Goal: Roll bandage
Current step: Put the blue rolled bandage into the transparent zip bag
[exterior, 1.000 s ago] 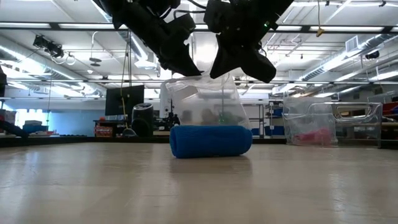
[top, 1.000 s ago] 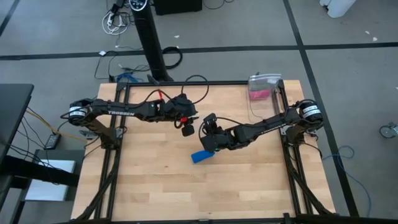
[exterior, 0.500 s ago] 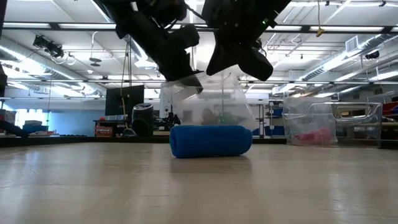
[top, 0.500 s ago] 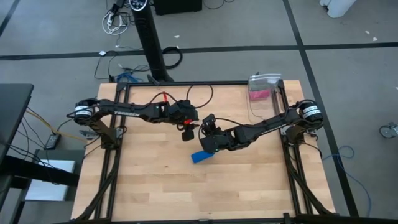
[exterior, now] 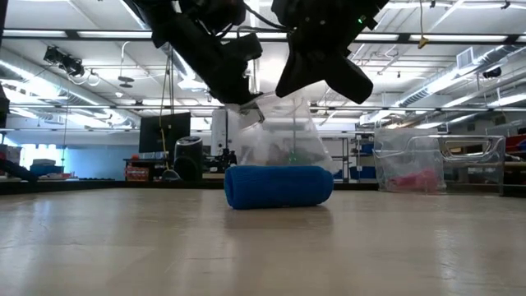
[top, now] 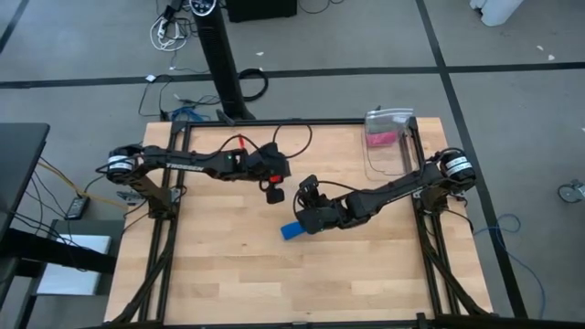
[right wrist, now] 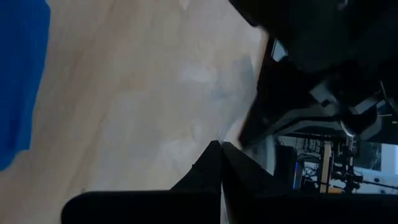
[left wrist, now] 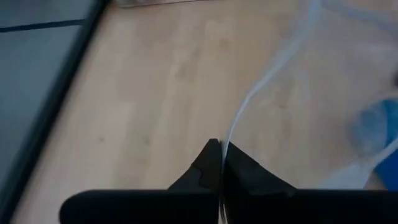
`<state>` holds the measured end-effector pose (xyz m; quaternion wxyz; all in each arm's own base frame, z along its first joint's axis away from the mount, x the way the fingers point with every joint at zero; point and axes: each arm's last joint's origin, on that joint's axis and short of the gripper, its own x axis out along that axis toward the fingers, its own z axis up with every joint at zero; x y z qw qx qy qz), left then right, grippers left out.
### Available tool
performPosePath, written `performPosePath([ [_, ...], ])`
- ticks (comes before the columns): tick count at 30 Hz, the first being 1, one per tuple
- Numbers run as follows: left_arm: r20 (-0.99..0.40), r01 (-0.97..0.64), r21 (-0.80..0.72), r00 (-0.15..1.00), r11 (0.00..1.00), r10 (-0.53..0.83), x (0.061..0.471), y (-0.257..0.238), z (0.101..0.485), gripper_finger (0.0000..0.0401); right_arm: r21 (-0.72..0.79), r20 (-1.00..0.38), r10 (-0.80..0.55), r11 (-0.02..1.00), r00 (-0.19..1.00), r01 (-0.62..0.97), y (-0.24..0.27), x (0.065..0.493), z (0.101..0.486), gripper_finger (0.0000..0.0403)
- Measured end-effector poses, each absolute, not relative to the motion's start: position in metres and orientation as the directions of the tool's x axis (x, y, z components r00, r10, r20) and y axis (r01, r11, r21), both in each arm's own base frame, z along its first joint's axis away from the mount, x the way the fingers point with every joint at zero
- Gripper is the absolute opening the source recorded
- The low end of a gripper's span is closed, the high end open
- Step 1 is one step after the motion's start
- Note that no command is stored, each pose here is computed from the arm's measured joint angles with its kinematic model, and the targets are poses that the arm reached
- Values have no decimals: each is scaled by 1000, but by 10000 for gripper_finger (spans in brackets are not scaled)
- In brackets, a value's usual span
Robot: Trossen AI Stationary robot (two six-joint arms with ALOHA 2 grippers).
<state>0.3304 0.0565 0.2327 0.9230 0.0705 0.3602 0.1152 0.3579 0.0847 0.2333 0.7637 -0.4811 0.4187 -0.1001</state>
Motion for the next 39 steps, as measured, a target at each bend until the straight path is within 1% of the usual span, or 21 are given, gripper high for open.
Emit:
performPosePath([
  [8,-561,-227,334,733,915,386,334,51,243,3,-801,-564,-563,552,604,-232,85,354,231,0],
  [12,-521,-260,435,708,862,477,335,42,245,2,-788,-576,-565,575,591,-219,84,353,229,0],
  [17,-455,-334,527,666,782,591,336,34,249,1,-773,-583,-573,609,576,-177,75,355,229,0],
  [22,-402,-382,581,633,719,661,336,28,252,1,-742,-611,-565,652,555,-153,60,357,228,2],
  [27,-385,-401,593,620,698,683,336,27,252,1,-725,-622,-567,677,540,-124,50,359,228,6],
  [32,-380,-384,620,616,684,690,332,28,241,0,-707,-631,-554,699,543,-109,51,359,227,17],
  [35,-364,-374,641,621,671,694,330,28,235,0,-702,-634,-544,703,549,-114,57,357,227,36],
  [39,-365,-352,662,620,662,695,327,28,228,0,-698,-630,-517,704,580,-130,72,352,232,72],
])
